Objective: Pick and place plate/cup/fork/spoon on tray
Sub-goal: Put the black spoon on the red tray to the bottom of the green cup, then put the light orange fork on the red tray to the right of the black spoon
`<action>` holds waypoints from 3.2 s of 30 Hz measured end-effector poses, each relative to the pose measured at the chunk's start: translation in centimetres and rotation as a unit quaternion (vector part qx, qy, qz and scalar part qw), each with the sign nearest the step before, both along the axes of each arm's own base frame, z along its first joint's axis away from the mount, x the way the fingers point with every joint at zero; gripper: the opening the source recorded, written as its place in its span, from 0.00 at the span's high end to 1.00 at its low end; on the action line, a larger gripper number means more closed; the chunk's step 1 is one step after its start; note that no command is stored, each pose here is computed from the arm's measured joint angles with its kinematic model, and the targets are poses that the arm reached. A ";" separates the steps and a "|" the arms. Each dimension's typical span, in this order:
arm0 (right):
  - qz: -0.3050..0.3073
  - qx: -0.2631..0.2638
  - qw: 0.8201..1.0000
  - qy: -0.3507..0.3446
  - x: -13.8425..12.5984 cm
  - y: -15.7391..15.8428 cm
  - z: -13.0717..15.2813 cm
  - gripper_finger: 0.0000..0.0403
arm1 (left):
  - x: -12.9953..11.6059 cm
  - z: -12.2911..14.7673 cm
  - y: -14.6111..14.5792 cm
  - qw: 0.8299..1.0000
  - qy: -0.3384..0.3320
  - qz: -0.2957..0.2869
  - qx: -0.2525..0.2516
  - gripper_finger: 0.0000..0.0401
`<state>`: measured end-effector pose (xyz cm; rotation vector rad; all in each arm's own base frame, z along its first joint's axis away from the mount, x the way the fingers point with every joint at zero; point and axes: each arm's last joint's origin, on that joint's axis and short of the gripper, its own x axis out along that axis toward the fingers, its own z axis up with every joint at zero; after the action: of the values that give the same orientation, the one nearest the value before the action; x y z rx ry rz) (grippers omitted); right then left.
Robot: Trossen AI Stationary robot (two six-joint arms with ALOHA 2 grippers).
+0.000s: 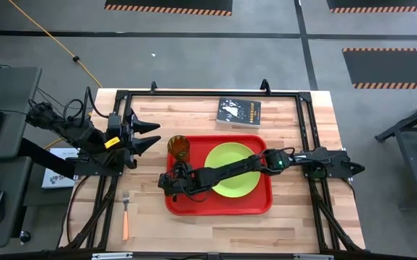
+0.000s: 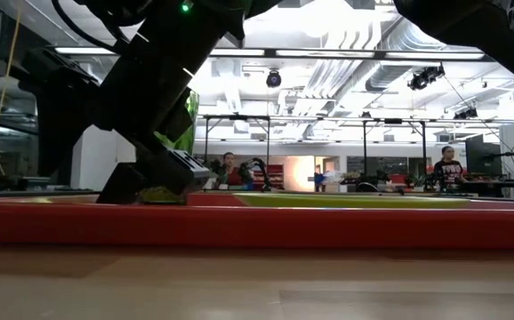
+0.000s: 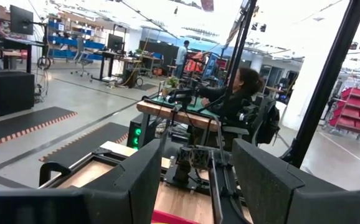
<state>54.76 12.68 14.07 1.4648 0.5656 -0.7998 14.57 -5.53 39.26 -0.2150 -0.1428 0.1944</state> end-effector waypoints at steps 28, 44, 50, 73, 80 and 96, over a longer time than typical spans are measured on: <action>0.109 -0.081 0.991 0.007 -1.9 0.4 6.4 0.24 | 0.0 0.0 0.0 1.000 0.000 0.000 0.001 0.53; 0.270 -0.226 0.936 0.020 -8.0 2.3 16.9 0.24 | 0.0 -0.4 -1.2 0.981 0.009 -0.194 -0.001 0.53; 0.323 -0.225 0.917 0.058 -10.1 2.0 18.5 0.24 | 0.3 -2.4 -1.9 0.922 0.111 -0.371 0.010 0.53; 0.446 -0.261 0.777 0.358 -26.8 7.6 13.1 0.24 | 6.0 -4.3 -7.7 0.799 0.519 -0.272 0.132 0.50; 0.339 -0.261 0.881 0.202 -31.3 8.4 11.5 0.24 | 5.0 -10.1 -12.8 0.634 0.672 -0.321 0.209 0.38; 0.292 -0.244 0.922 0.069 -30.3 8.7 7.0 0.24 | -1.9 -21.2 -18.7 0.484 0.620 -0.494 0.371 0.37</action>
<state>24.50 21.35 21.07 0.7212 0.7938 -0.5133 12.71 -24.21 18.04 0.7830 1.3730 -0.9264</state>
